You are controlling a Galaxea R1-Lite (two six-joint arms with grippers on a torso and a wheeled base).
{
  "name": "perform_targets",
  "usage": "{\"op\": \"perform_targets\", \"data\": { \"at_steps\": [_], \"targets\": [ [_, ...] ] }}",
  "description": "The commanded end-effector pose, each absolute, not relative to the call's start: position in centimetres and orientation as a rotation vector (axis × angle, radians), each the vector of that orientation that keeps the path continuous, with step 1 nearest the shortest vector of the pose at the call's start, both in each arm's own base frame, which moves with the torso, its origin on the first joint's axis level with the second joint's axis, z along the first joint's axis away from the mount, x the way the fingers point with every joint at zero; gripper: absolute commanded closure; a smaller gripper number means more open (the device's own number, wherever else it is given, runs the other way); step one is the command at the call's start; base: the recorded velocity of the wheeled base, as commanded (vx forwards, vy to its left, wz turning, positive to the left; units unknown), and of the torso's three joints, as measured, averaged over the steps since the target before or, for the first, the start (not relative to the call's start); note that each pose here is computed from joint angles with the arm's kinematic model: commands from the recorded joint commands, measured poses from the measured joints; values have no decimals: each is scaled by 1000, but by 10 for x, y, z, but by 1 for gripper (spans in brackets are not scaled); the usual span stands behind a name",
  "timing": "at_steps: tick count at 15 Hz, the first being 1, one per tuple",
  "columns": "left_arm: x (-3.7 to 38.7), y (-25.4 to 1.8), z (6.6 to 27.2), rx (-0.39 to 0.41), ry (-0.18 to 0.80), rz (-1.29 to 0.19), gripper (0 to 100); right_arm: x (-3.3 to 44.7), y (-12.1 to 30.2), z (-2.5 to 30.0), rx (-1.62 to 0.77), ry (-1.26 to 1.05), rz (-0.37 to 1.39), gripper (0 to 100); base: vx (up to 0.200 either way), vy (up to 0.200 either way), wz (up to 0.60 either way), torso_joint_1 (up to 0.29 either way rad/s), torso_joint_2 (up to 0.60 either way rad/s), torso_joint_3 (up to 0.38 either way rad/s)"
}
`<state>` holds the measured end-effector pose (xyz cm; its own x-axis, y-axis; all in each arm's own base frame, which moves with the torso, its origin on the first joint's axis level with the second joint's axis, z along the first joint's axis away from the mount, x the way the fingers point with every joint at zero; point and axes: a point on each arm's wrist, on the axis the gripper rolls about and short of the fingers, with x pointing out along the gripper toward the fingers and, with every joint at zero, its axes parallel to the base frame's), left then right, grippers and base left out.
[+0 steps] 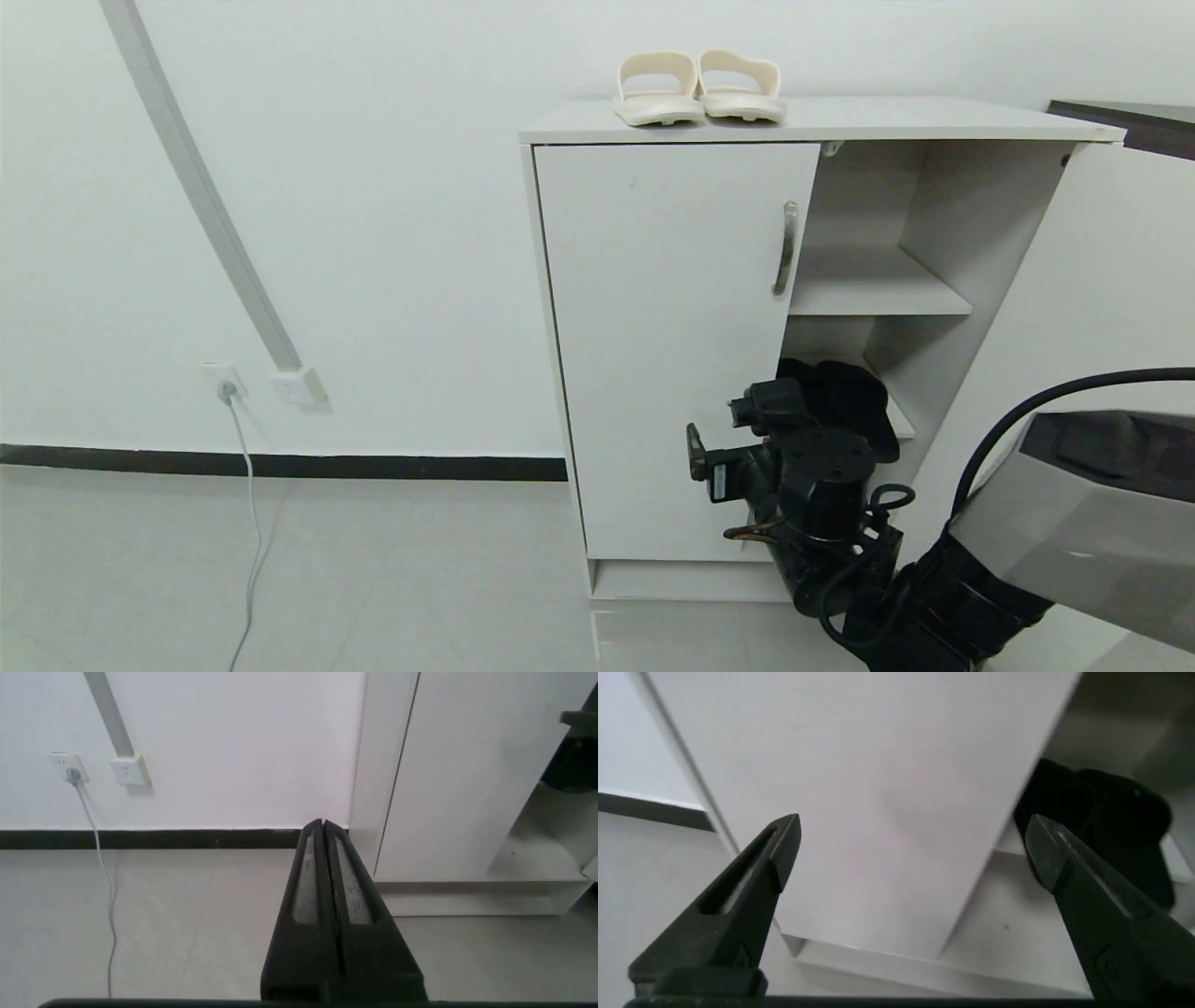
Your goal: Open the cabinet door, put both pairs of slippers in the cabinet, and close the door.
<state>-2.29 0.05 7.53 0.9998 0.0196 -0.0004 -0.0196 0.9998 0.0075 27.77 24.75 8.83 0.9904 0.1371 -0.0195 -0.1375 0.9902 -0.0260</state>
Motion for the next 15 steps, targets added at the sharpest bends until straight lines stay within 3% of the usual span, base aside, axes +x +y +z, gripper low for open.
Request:
{"op": "perform_targets", "data": {
  "at_steps": [1, 9, 15],
  "targets": [
    [-23, 1, 75, 8, 2, 20, 100, 277, 246, 82, -57, 27, 139, 0, 0, 0, 0, 0, 0, 0],
    [-23, 0, 75, 9, 2, 18, 100, 278, 247, 82, -64, 3, 146, 0, 0, 0, 0, 0, 0, 0],
    [-23, 0, 75, 9, 2, 17, 100, 277, 246, 81, -71, 1, 146, 0, 0, 0, 0, 22, -337, -299]
  ]
}}
